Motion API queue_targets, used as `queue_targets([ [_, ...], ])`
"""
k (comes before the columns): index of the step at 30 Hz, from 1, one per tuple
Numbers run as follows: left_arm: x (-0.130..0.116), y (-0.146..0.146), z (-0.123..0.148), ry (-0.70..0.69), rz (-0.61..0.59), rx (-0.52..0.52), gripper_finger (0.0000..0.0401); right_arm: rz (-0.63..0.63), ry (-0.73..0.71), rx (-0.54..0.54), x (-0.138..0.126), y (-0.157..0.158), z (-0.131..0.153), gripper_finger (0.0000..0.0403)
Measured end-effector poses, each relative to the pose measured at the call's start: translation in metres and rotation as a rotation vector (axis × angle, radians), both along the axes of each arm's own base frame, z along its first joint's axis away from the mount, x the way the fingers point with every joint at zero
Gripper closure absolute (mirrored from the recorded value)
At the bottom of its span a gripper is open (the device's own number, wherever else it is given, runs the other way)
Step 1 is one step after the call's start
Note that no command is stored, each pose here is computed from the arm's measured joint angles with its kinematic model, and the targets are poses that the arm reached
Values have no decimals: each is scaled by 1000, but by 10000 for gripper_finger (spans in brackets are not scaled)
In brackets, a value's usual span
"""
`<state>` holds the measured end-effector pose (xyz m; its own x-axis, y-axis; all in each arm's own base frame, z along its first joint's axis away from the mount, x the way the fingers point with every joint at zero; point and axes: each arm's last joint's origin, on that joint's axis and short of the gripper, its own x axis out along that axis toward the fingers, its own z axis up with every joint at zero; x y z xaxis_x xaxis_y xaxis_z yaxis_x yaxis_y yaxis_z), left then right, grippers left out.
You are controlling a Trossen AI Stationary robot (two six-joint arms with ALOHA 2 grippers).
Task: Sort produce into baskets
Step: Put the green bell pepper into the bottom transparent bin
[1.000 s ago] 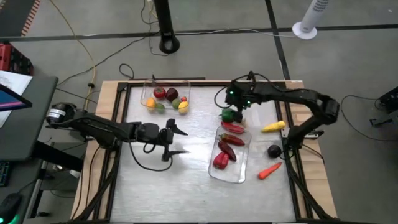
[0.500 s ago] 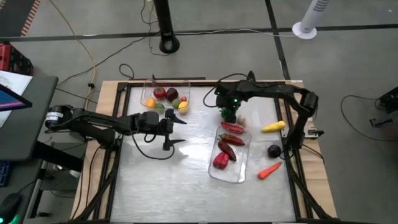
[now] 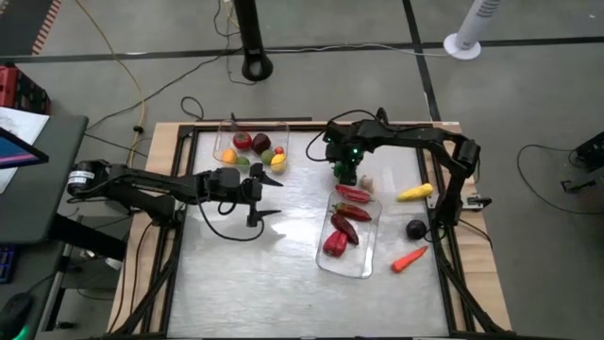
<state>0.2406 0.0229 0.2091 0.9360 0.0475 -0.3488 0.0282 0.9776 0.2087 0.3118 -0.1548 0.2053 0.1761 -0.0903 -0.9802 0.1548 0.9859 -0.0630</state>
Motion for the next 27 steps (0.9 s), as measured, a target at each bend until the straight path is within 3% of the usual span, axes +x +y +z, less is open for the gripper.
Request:
queue_targets([
  [6,-15,-2,18,-48,17,-31,40,5,44,-21,0,3,8,79],
  [13,-25,-2,29,-87,37,-84,40,24,2,-42,14,21,55,80],
  [17,-25,-3,30,-91,47,-114,40,70,-103,-72,19,48,90,80],
  [22,-25,-2,30,-95,77,-204,40,62,-242,-59,7,99,132,80],
  [27,-25,-3,30,-97,87,-262,40,27,-223,29,-10,155,134,73],
])
